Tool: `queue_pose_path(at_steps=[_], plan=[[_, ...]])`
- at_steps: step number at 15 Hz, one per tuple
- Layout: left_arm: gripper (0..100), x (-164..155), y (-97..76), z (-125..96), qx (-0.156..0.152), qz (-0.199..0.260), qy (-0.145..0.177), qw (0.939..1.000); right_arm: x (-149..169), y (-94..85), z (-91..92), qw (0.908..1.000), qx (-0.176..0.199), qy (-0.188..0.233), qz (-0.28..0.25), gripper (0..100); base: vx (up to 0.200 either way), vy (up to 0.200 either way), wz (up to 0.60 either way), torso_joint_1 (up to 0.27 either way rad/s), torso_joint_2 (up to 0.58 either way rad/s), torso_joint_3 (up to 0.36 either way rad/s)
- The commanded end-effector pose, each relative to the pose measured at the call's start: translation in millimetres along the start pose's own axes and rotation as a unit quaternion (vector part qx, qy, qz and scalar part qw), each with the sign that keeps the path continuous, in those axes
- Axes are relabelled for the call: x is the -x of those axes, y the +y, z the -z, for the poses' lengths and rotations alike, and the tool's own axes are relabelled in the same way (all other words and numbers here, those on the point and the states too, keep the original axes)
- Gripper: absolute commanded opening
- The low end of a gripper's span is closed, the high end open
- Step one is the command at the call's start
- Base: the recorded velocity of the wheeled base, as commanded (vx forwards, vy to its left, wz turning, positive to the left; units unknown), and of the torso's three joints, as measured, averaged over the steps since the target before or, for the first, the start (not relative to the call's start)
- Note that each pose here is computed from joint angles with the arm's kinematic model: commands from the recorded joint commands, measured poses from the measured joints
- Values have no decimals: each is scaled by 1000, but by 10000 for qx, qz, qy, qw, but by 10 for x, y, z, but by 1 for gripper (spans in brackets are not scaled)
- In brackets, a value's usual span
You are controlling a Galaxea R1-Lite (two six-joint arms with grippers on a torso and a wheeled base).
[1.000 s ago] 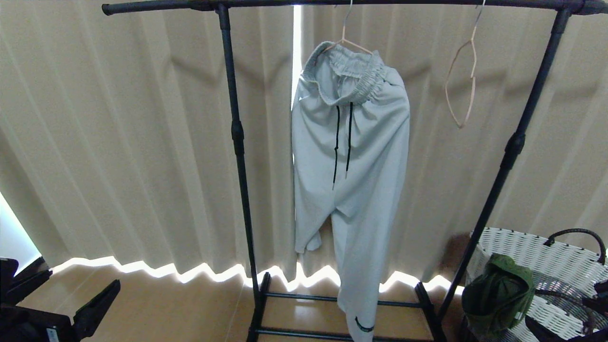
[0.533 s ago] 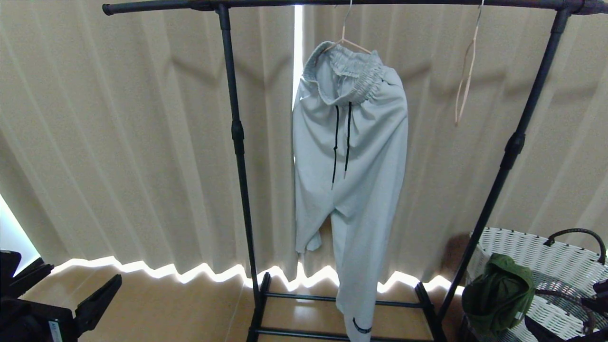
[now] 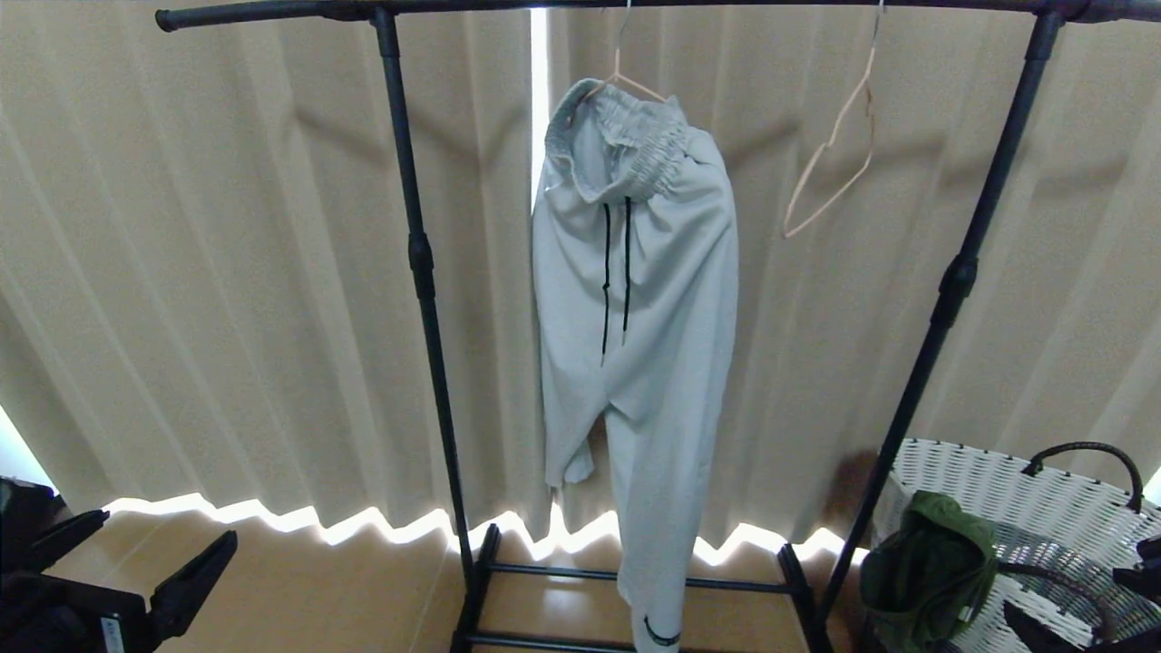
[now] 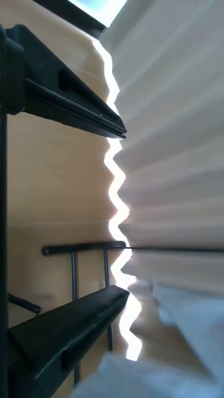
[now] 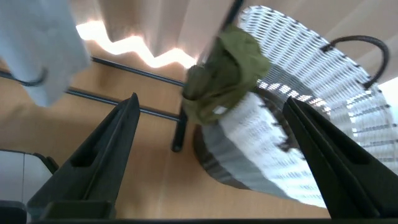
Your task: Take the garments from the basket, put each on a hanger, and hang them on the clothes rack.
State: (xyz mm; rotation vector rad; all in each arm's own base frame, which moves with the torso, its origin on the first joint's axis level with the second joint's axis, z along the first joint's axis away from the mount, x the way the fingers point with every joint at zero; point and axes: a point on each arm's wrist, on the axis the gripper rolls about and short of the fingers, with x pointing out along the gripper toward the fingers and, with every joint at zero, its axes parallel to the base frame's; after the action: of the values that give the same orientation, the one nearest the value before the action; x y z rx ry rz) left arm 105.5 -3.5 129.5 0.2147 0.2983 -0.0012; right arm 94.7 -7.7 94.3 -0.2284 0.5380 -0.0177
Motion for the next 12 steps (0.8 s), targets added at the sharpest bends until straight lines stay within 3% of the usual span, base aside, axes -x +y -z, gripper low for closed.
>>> queue_pose_path(at_steps=[1, 5, 12], plan=[[100, 4, 0, 3, -2, -5, -4, 10000, 0, 0, -1, 10000, 5, -6, 1, 100, 0, -200, 0, 7, 7, 7], [100, 10, -3, 23, -12, 1, 26, 10000, 2, 0, -2, 10000, -3, -13, 3, 100, 0, -200, 0, 2, 2, 1], [100, 65, -5, 47, -30, -18, -64, 10000, 10, 0, 1, 10000, 5, -21, 5, 100, 0, 0, 0, 0, 0, 0]])
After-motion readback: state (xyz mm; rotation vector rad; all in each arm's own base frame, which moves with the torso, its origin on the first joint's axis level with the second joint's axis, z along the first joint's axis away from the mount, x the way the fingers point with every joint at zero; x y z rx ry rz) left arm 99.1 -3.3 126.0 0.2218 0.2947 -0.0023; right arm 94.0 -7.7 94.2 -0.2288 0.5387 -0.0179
